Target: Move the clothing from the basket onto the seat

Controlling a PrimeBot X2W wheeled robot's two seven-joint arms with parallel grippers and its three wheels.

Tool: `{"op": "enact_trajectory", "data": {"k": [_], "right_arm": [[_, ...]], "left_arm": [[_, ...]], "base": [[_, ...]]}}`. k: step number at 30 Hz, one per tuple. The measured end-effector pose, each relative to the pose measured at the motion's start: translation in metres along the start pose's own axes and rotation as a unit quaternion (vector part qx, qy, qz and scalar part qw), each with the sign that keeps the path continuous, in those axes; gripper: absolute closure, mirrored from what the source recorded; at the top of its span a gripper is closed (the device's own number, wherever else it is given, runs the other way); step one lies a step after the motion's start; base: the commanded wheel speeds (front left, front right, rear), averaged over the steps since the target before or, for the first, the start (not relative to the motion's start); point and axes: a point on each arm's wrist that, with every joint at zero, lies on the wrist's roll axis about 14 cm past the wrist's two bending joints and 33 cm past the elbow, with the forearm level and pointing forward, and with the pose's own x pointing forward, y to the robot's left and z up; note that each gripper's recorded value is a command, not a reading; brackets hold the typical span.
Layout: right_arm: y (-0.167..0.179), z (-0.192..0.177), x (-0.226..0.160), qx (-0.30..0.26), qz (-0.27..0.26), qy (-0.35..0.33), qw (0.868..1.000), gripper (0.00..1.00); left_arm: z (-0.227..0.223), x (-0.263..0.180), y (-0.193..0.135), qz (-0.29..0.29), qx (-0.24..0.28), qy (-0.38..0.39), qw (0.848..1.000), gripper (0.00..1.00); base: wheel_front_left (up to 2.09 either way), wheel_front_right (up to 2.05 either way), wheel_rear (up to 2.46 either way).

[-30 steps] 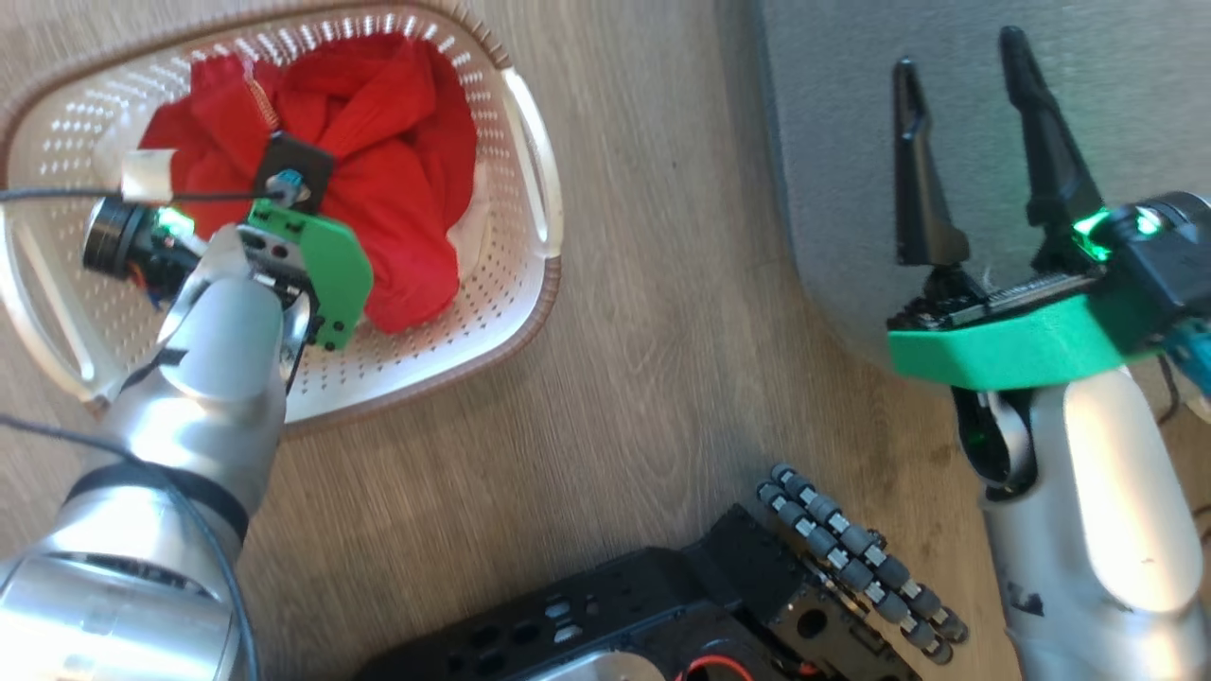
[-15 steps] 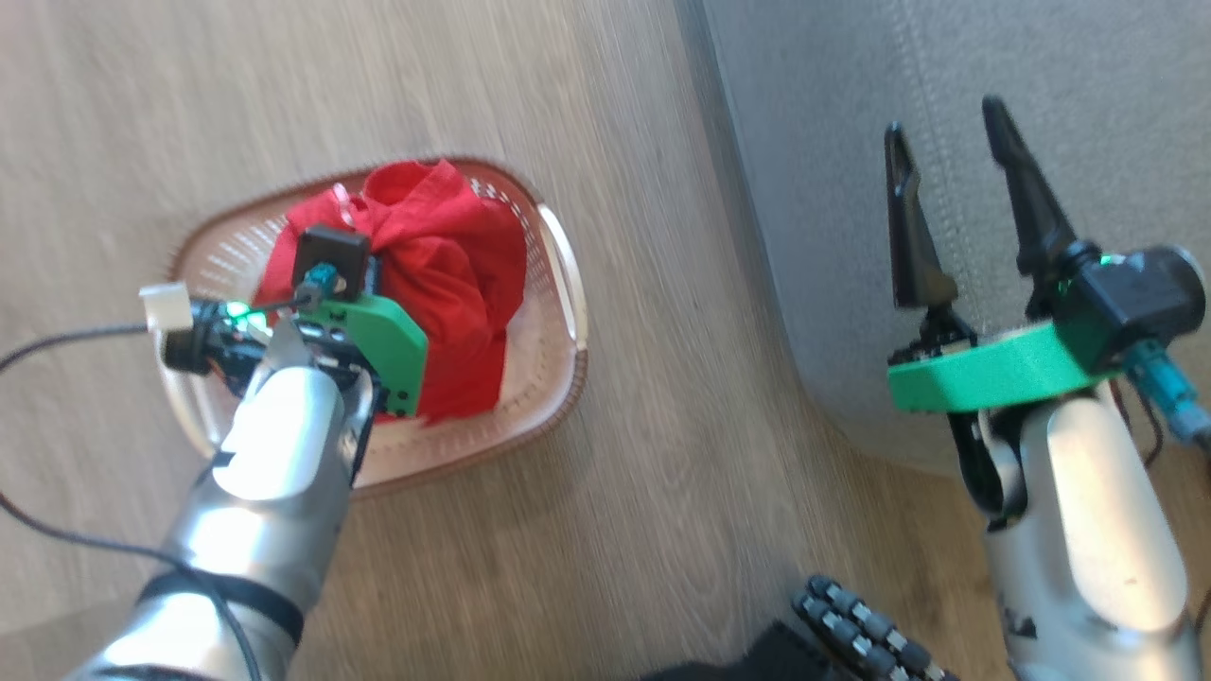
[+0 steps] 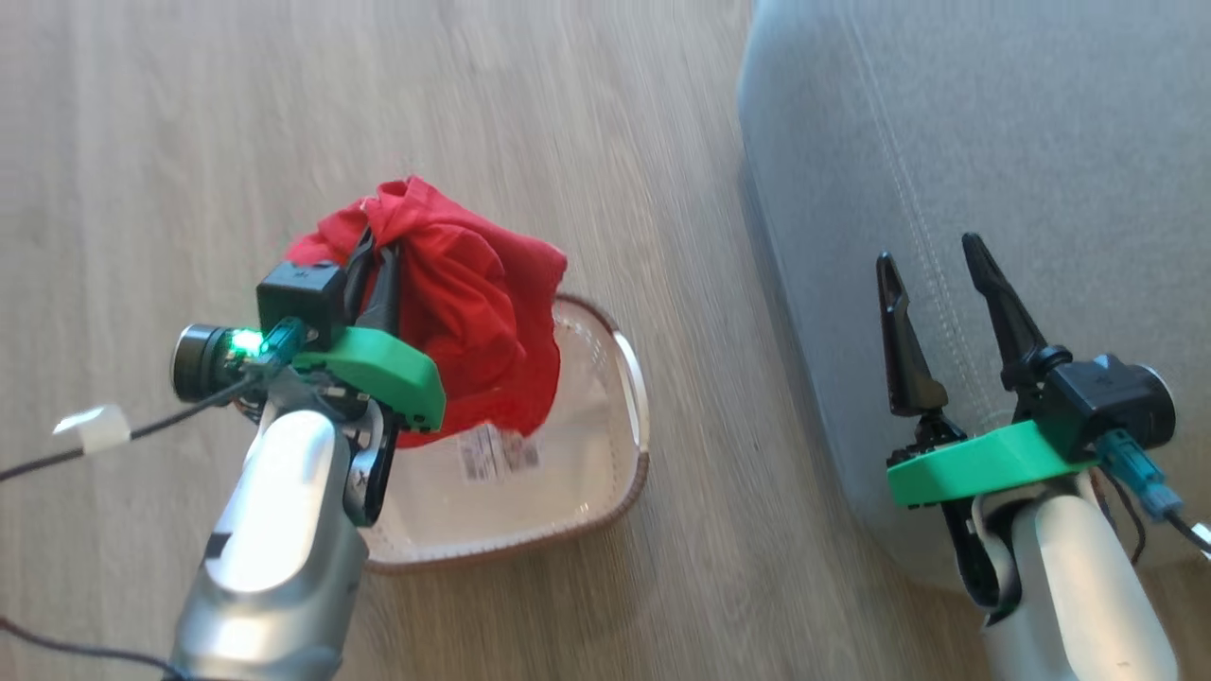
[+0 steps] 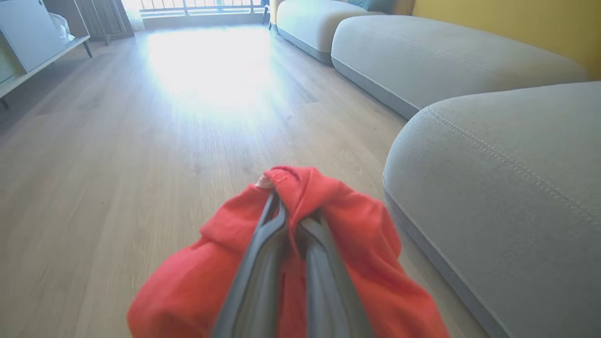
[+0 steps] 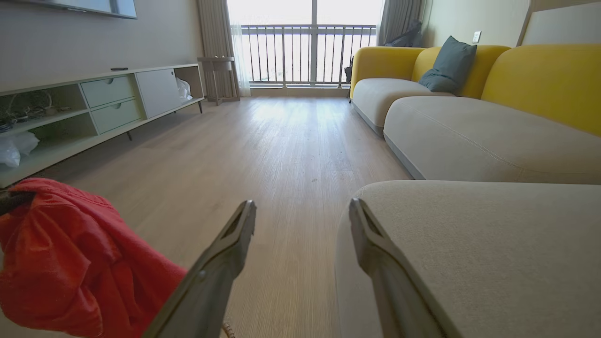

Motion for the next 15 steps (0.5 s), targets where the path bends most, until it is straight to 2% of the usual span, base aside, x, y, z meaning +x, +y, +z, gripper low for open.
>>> {"op": "enact_trajectory", "data": {"k": [8,15], "right_arm": [[0.017,0.034,-0.018,0.009,0.021,-0.043,0.999,0.0],[0.025,0.046,-0.025,0.006,0.033,-0.059,0.998,0.0]], "left_arm": [[0.097,-0.037,0.002,0.008,0.011,-0.131,0.991,1.0],[0.136,-0.061,-0.003,0.007,0.006,-0.188,0.982,1.0]], "base": [[0.0,0.0,0.0],[0.0,0.0,0.0]]}}
